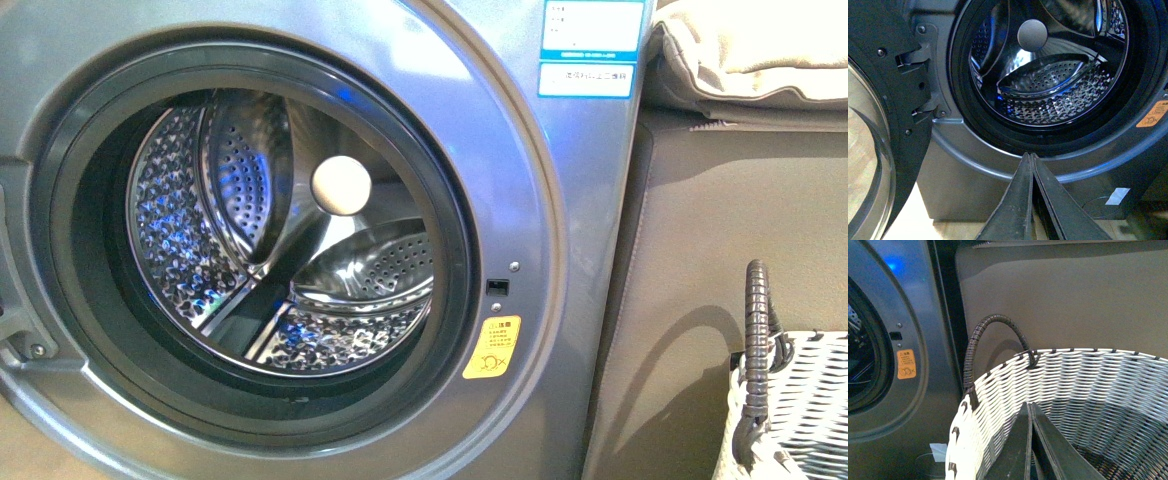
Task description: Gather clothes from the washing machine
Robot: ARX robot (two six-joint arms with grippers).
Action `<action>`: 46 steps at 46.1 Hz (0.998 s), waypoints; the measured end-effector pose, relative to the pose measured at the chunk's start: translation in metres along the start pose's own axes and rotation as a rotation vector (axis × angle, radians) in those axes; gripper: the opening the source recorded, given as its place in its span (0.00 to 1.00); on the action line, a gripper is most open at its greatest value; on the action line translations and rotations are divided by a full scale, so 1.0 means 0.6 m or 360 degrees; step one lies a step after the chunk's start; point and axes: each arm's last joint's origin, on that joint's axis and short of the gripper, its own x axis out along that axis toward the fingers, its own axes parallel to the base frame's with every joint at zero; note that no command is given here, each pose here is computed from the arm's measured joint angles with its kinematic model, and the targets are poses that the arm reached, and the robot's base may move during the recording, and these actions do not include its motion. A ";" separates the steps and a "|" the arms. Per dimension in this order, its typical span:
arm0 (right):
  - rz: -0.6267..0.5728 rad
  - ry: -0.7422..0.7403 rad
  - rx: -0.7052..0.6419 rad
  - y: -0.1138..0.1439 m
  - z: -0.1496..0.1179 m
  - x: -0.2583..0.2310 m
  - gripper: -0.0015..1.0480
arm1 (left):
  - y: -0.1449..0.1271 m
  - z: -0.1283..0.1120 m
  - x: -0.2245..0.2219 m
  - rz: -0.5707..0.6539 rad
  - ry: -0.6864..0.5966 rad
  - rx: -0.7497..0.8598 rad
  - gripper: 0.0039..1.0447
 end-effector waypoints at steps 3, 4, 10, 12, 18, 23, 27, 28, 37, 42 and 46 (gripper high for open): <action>0.0000 0.0000 0.0000 0.000 0.000 0.000 0.02 | 0.000 -0.002 0.000 0.0000 -0.0001 0.0000 0.03; 0.0000 0.0000 0.0000 0.000 0.000 0.000 0.02 | 0.000 -0.003 0.000 0.0000 -0.0006 0.0000 0.03; -0.0001 0.0000 0.0000 0.000 0.000 0.000 0.02 | 0.000 -0.018 0.000 0.0001 -0.0007 0.0000 0.03; -0.0001 0.0001 0.0000 0.000 0.000 0.000 0.02 | 0.000 -0.017 0.000 0.0000 -0.0012 0.0000 0.03; -0.0001 0.0001 0.0000 0.000 0.000 0.000 0.02 | 0.000 -0.017 -0.001 0.0000 -0.0014 -0.0001 0.03; -0.0001 0.0000 -0.0002 0.000 0.000 0.000 0.22 | 0.000 -0.017 -0.001 -0.0001 -0.0014 0.0000 0.26; -0.0001 0.0001 -0.0002 0.000 0.000 0.000 0.42 | 0.000 -0.017 -0.001 -0.0001 -0.0014 0.0000 0.45; -0.0001 0.0001 -0.0002 0.000 0.000 0.000 0.47 | 0.000 -0.017 -0.001 -0.0001 -0.0014 0.0000 0.50; -0.0001 0.0001 -0.0002 0.000 0.000 0.000 0.82 | 0.000 -0.017 -0.001 -0.0001 -0.0015 0.0000 0.86; -0.0001 0.0000 0.0000 0.000 0.000 0.000 0.94 | 0.000 -0.017 -0.001 -0.0001 -0.0015 0.0001 0.94; -0.0001 0.0001 -0.0001 0.000 0.000 0.000 0.93 | 0.000 -0.017 -0.001 -0.0001 -0.0015 0.0001 0.94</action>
